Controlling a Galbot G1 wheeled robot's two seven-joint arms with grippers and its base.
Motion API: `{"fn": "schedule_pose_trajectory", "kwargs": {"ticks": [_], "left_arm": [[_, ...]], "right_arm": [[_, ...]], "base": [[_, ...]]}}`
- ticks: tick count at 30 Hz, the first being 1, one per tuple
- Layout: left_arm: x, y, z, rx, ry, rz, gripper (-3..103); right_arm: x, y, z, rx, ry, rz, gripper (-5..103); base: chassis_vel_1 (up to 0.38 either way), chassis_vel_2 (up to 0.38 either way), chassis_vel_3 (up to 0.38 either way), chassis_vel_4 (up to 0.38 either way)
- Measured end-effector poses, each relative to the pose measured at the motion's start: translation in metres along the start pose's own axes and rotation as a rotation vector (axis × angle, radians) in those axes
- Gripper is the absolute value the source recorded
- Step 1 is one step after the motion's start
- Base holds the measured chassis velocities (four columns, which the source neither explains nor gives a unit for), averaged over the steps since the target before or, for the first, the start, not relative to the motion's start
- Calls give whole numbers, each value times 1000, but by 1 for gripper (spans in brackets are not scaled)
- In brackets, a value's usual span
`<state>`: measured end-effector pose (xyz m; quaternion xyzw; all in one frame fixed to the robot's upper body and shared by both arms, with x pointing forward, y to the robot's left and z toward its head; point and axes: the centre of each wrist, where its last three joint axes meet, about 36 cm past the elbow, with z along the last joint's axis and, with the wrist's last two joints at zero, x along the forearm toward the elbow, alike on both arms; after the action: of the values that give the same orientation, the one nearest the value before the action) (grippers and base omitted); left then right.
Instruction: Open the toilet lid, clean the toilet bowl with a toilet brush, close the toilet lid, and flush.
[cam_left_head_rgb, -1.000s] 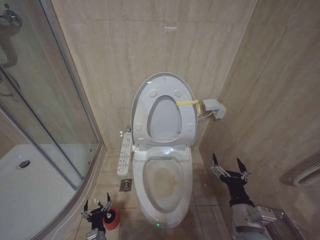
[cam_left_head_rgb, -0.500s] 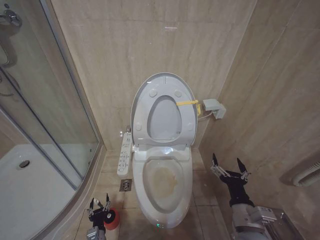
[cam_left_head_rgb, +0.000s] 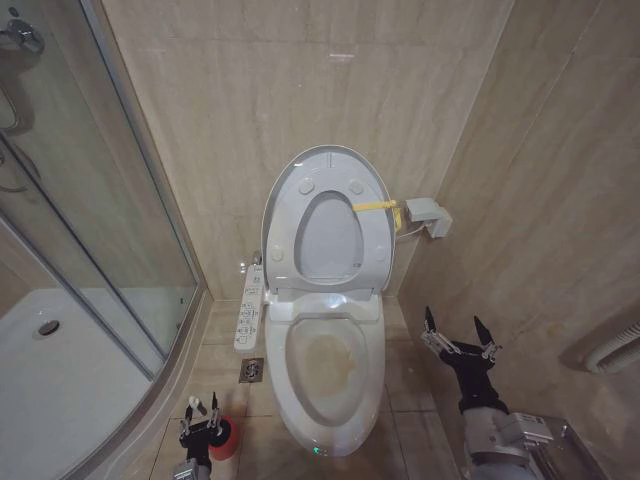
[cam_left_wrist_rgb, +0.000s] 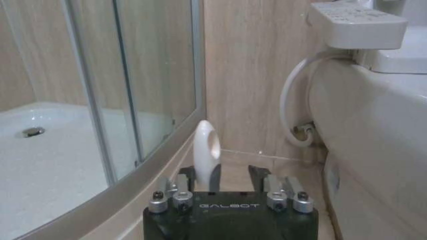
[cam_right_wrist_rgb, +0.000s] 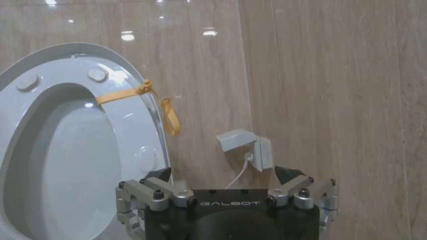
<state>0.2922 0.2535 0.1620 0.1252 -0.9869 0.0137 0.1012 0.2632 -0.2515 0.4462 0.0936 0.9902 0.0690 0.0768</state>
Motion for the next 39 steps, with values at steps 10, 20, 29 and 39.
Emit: {"fn": "schedule_pose_trajectory", "kwargs": {"ticks": [10,20,29,39], "left_arm": [[-2,5,3,-5,-13,4,26],[0,-1,-6,10,-90,64,22],[17,-2,-28,-15,-184,121,22],[69,7,-74,-31,-272,157,22]], "right_arm": [[0,0,0,0,0,0,100],[0,0,0,0,0,0,100],[0,0,0,0,0,0,100],[0,0,0,0,0,0,100]], "base": [[0,0,0,0],[0,0,0,0],[0,0,0,0],[0,0,0,0]]}}
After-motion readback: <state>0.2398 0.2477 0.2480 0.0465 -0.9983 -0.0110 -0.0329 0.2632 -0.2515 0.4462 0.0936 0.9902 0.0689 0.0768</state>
